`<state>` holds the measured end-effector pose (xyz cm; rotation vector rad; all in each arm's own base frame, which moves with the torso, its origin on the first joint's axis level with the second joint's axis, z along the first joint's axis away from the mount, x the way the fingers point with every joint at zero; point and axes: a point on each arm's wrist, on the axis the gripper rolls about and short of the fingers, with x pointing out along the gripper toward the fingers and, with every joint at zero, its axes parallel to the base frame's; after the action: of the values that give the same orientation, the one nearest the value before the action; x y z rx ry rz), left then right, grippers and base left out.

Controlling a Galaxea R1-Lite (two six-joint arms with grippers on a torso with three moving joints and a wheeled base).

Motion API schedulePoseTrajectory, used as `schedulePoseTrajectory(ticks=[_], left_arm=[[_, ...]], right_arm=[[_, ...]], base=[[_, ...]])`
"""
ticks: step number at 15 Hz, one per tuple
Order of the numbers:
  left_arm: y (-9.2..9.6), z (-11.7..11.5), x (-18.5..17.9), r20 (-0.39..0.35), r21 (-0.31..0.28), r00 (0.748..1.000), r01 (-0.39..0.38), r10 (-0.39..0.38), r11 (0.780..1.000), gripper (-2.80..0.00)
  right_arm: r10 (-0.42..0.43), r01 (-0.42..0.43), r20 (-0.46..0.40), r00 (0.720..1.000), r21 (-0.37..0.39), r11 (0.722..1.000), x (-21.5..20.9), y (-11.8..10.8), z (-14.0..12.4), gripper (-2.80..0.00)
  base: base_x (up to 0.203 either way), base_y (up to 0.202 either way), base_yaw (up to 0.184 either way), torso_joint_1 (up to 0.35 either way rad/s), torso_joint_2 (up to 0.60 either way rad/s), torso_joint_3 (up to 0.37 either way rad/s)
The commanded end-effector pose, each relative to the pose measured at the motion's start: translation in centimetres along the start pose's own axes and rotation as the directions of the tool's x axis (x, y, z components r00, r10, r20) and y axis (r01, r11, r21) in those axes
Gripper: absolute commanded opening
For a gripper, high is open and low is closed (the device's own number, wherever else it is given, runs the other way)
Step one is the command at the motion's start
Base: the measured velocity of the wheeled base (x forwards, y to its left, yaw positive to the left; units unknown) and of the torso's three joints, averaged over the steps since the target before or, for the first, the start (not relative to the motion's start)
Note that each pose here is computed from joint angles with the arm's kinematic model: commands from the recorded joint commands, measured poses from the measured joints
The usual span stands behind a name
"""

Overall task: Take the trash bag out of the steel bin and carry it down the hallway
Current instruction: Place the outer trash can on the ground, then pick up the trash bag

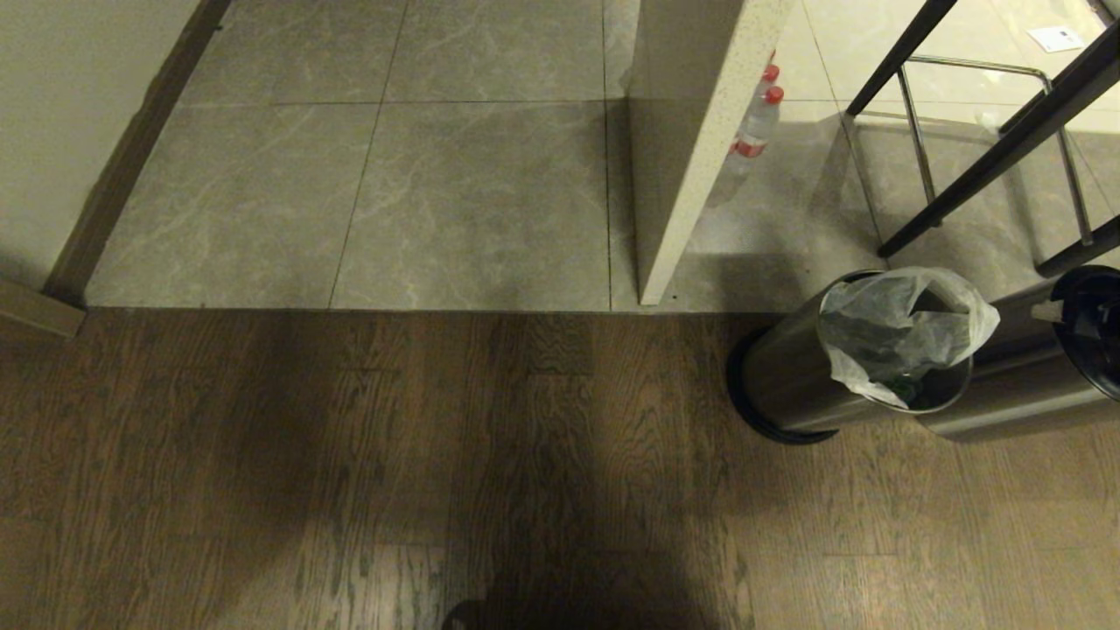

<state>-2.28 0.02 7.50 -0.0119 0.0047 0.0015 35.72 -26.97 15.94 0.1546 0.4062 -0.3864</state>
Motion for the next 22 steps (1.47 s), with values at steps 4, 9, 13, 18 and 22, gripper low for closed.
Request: schedulePoseTrajectory(ticks=[4, 9, 13, 18, 22], left_arm=[[0.0, 0.0, 0.0, 0.0, 0.0, 1.0, -0.002, 0.002, 1.0, -2.8], [0.0, 0.0, 0.0, 0.0, 0.0, 1.0, -0.002, 0.002, 1.0, -2.8], [0.0, 0.0, 0.0, 0.0, 0.0, 1.0, -0.002, 0.002, 1.0, -2.8], [0.0, 0.0, 0.0, -0.001, 0.0, 1.0, -0.002, 0.002, 1.0, -2.8], [0.0, 0.0, 0.0, -0.001, 0.0, 1.0, -0.002, 0.002, 1.0, -2.8]], right_arm=[[0.02, -0.02, 0.034, 0.999, 0.009, 1.0, -6.9, 1.7, 3.5, 0.0], [0.02, -0.02, 0.034, 0.999, 0.009, 1.0, -6.9, 1.7, 3.5, 0.0], [0.02, -0.02, 0.034, 0.999, 0.009, 1.0, -6.9, 1.7, 3.5, 0.0], [0.027, -0.027, 0.021, 0.999, 0.006, 1.0, -7.0, 1.9, 3.3, 0.0], [0.08, -0.081, -0.019, 0.997, -0.039, 0.996, -17.9, 5.8, 4.2, 0.0]], base=[[0.0, 0.0, 0.0, 0.0, 0.0, 0.0], [0.0, 0.0, 0.0, 0.0, 0.0, 0.0], [0.0, 0.0, 0.0, 0.0, 0.0, 0.0], [0.0, 0.0, 0.0, 0.0, 0.0, 0.0], [0.0, 0.0, 0.0, 0.0, 0.0, 0.0]])
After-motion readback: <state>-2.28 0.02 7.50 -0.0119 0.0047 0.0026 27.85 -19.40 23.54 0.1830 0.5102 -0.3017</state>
